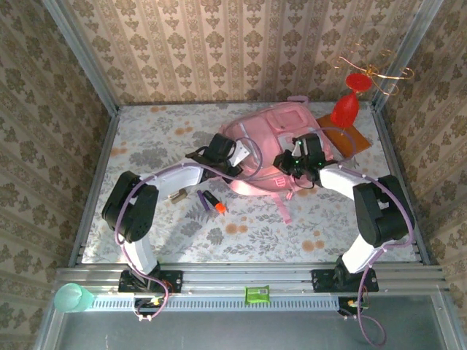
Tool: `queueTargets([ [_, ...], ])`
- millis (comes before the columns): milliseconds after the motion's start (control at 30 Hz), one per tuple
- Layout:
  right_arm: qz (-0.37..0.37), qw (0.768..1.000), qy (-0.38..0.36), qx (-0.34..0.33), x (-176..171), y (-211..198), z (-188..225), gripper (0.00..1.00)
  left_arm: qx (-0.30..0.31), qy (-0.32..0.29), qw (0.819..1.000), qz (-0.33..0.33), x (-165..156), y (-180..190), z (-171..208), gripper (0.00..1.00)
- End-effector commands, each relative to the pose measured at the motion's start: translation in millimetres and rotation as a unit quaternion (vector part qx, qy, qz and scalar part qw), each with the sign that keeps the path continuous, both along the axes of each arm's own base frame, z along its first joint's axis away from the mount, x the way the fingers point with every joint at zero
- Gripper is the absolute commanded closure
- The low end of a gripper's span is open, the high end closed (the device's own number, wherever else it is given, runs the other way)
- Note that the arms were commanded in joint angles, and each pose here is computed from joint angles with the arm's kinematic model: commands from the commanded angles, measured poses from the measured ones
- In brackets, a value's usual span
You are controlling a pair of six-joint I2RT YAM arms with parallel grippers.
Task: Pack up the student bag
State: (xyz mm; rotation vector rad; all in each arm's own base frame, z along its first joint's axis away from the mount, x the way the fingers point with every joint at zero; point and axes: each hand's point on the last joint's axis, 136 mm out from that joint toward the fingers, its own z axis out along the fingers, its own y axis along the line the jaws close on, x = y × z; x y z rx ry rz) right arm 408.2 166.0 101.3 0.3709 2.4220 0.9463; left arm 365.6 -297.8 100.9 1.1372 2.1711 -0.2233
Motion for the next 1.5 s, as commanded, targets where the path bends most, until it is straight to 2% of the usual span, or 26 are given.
queueTargets([
  [0,0.051,0.997,0.02,-0.054,-6,-20,-10,1.0,0.051,-0.025,0.997,0.048,22,38,13,1.0],
  [133,0.11,0.992,0.024,-0.064,-3,-10,-11,1.0,0.043,-0.012,0.998,0.04,14,42,12,1.0],
  [233,0.147,0.987,0.016,-0.056,4,7,-6,1.0,0.031,0.005,0.999,0.031,3,39,7,1.0],
  [400,0.209,0.975,0.006,-0.079,11,38,2,1.0,0.022,0.023,0.999,0.024,-10,38,0,1.0],
  [467,0.194,0.976,0.009,-0.102,17,26,0,1.0,0.014,0.03,0.999,0.02,-14,35,-1,1.0],
  [567,0.121,0.983,0.019,-0.137,35,-16,-2,1.0,-0.01,0.037,0.999,0.006,-19,23,3,1.0],
  [667,0.073,0.989,0.009,-0.125,51,-33,7,0.94,-0.049,0.046,0.998,-0.015,-24,2,10,1.0],
  [800,0.06,0.996,-0.018,-0.07,61,-19,24,0.83,-0.1,0.058,0.992,-0.044,-26,-33,21,1.0],
  [867,0.046,0.996,-0.018,-0.068,57,-23,25,0.75,-0.105,0.063,0.991,-0.051,-26,-45,22,1.0],
  [967,0.021,0.997,-0.019,-0.066,42,-29,26,0.61,-0.104,0.066,0.991,-0.058,-30,-53,22,1.0],
  [1100,-0.006,1.0,-0.011,-0.004,13,-21,20,0.47,-0.112,0.071,0.989,-0.063,-36,-55,21,1.0],
  [1267,-0.003,0.999,-0.002,0.046,-3,4,11,0.41,-0.11,0.072,0.989,-0.068,-40,-56,21,1.0],
  [1467,-0.002,0.997,-0.003,0.072,7,22,9,0.42,-0.103,0.072,0.99,-0.068,-42,-54,18,1.0],
])
